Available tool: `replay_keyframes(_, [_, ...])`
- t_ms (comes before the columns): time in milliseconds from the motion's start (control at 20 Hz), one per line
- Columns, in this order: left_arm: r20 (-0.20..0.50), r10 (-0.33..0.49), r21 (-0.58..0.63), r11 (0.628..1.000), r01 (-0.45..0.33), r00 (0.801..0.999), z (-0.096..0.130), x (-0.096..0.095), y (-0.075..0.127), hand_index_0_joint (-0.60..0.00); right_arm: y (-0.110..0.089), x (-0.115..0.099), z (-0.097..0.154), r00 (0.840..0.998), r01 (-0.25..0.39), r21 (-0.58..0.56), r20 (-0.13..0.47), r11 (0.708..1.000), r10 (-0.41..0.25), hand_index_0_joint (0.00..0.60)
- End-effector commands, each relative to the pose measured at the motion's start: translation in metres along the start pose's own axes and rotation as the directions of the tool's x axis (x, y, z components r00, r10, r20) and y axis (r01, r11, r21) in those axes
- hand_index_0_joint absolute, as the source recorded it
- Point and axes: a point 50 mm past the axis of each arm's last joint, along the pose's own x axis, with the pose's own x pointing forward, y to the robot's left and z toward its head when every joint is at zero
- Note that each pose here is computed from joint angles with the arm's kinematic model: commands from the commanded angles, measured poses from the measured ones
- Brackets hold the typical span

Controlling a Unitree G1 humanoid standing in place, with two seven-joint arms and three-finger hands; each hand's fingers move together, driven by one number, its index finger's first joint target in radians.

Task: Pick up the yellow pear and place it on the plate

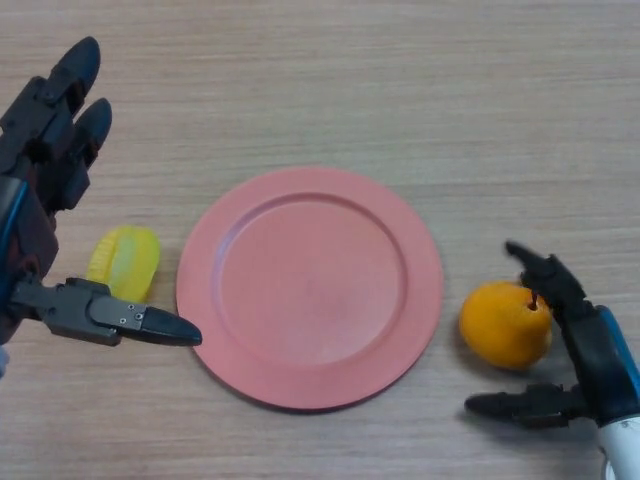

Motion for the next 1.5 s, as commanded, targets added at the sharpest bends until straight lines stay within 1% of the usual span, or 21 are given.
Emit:
replay_keyframes(50, [0.156, 0.052, 0.073, 0.995, -0.064, 0.986, 0.031, -0.006, 0.016, 0.0, -0.037, 0.011, 0.016, 0.977, 0.191, -0.027, 0.098, 0.981, -0.188, 0.6])
replay_keyframes(200, [0.147, 0.048, 0.055, 0.997, -0.057, 0.988, 0.032, -0.007, 0.017, 0.0, -0.043, 0.013, 0.02, 0.969, 0.225, -0.031, 0.117, 0.974, -0.22, 0.6])
replay_keyframes(300, [0.147, 0.049, 0.051, 0.997, -0.057, 0.988, 0.032, -0.006, 0.017, 0.0, -0.046, 0.014, 0.026, 0.966, 0.231, -0.029, 0.123, 0.973, -0.226, 0.6])
replay_keyframes(350, [0.148, 0.049, 0.056, 0.997, -0.057, 0.988, 0.032, -0.006, 0.016, 0.0, -0.05, 0.016, 0.034, 0.963, 0.237, -0.041, 0.143, 0.971, -0.229, 0.6])
replay_keyframes(400, [0.147, 0.048, 0.055, 0.997, -0.057, 0.988, 0.032, -0.006, 0.016, 0.0, -0.051, 0.016, 0.04, 0.963, 0.232, 0.001, 0.141, 0.973, -0.23, 0.6])
replay_keyframes(450, [0.14, 0.043, 0.056, 0.997, -0.051, 0.989, 0.031, -0.007, 0.015, 0.0, -0.051, 0.018, 0.053, 0.965, 0.215, 0.086, 0.137, 0.973, -0.225, 0.6])
replay_keyframes(500, [0.137, 0.041, 0.054, 0.997, -0.049, 0.99, 0.031, -0.007, 0.015, 0.0, -0.052, 0.018, 0.06, 0.964, 0.211, 0.103, 0.145, 0.972, -0.224, 0.6])
replay_keyframes(550, [0.136, 0.043, 0.046, 0.998, -0.05, 0.99, 0.032, -0.007, 0.016, 0.0, -0.049, 0.02, 0.074, 0.966, 0.183, 0.148, 0.156, 0.972, -0.206, 0.6])
replay_keyframes(600, [0.138, 0.045, 0.04, 0.998, -0.051, 0.989, 0.033, -0.008, 0.016, 0.0, -0.047, 0.022, 0.081, 0.966, 0.172, 0.158, 0.168, 0.972, -0.198, 0.6])
replay_keyframes(650, [0.14, 0.049, 0.028, 0.998, -0.053, 0.989, 0.033, -0.008, 0.017, 0.0, -0.043, 0.028, 0.096, 0.956, 0.162, 0.14, 0.221, 0.977, -0.19, 0.6])
replay_keyframes(700, [0.14, 0.051, 0.018, 0.998, -0.054, 0.989, 0.033, -0.008, 0.017, 0.0, -0.039, 0.03, 0.102, 0.955, 0.147, 0.142, 0.236, 0.979, -0.178, 0.6])
replay_keyframes(750, [0.145, 0.063, 0.002, 0.998, -0.064, 0.987, 0.034, -0.009, 0.019, 0.0, -0.031, 0.034, 0.112, 0.954, 0.115, 0.162, 0.258, 0.98, -0.155, 0.6])
replay_keyframes(850, [0.152, 0.061, 0.016, 0.998, -0.064, 0.987, 0.036, -0.01, 0.019, 0.0, -0.018, 0.042, 0.123, 0.952, 0.087, 0.188, 0.272, 0.978, -0.137, 0.6])
replay_keyframes(900, [0.16, 0.063, 0.022, 0.997, -0.067, 0.985, 0.036, -0.011, 0.019, 0.0, -0.013, 0.046, 0.125, 0.951, 0.087, 0.202, 0.275, 0.976, -0.142, 0.6])
replay_keyframes(950, [0.184, 0.088, 0.022, 0.995, -0.094, 0.979, 0.037, -0.012, 0.021, 0.0, -0.003, 0.054, 0.128, 0.946, 0.094, 0.187, 0.288, 0.978, -0.146, 0.6])
replay_keyframes(1000, [0.2, 0.101, 0.023, 0.994, -0.108, 0.974, 0.039, -0.012, 0.022, 0.0, 0.002, 0.057, 0.129, 0.945, 0.093, 0.182, 0.292, 0.979, -0.145, 0.6])
replay_keyframes(1050, [0.217, 0.114, 0.021, 0.992, -0.122, 0.969, 0.041, -0.013, 0.023, 0.0, 0.013, 0.06, 0.129, 0.947, 0.085, 0.199, 0.289, 0.976, -0.141, 0.6])
replay_keyframes(1100, [0.215, 0.114, 0.016, 0.993, -0.12, 0.97, 0.041, -0.013, 0.024, 0.0, 0.018, 0.062, 0.129, 0.95, 0.075, 0.209, 0.283, 0.975, -0.133, 0.6])
replay_keyframes(1150, [0.208, 0.112, 0.012, 0.993, -0.117, 0.972, 0.041, -0.014, 0.024, 0.0, 0.029, 0.064, 0.13, 0.955, 0.055, 0.229, 0.273, 0.972, -0.118, 0.6])
replay_keyframes(1400, [0.189, 0.112, -0.008, 0.994, -0.112, 0.976, 0.042, -0.018, 0.026, 0.0, 0.058, 0.06, 0.124, 0.969, 0.013, 0.24, 0.235, 0.971, -0.072, 0.6])
replay_keyframes(1500, [0.191, 0.117, 0.001, 0.993, -0.12, 0.975, 0.041, -0.021, 0.026, 0.0, 0.067, 0.053, 0.12, 0.976, -0.038, 0.242, 0.219, 0.969, -0.017, 0.6])
